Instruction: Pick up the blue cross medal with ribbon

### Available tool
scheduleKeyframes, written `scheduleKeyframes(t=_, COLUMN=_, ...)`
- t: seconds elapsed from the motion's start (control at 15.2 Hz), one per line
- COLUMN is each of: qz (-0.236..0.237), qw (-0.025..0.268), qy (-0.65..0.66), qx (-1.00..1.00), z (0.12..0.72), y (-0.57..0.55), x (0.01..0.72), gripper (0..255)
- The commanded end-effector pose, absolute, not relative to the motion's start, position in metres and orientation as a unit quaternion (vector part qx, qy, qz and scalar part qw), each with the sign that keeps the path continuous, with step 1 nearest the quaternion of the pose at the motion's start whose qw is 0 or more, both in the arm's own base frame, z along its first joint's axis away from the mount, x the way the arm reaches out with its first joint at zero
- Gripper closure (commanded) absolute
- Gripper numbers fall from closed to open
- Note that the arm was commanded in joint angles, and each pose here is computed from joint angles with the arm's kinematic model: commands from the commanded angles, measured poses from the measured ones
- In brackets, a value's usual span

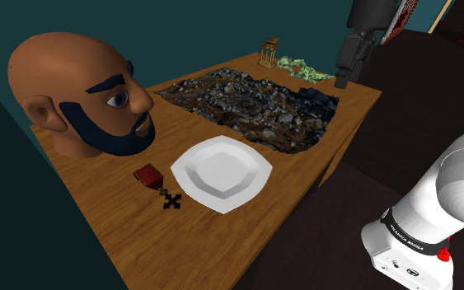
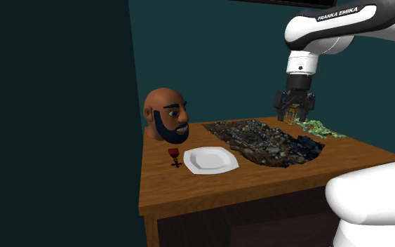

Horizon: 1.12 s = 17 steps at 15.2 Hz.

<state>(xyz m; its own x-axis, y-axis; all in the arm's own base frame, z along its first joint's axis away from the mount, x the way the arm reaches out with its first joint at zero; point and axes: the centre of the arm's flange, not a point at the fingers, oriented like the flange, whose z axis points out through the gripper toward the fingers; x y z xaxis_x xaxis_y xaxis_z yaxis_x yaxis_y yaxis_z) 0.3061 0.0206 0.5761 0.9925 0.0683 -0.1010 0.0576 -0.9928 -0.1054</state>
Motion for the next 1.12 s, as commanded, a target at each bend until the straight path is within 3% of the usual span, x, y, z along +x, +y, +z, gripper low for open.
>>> scheduleKeyframes(t=0.0, qz=0.052, qw=0.051, qy=-0.032, qx=-0.997, z=0.576, y=0.021, x=0.306, gripper=0)
scheduleKeyframes(t=1.06, qz=0.059, qw=0.016, qy=-0.039, qx=-0.997, z=0.516, y=0.213, x=0.399, gripper=0)
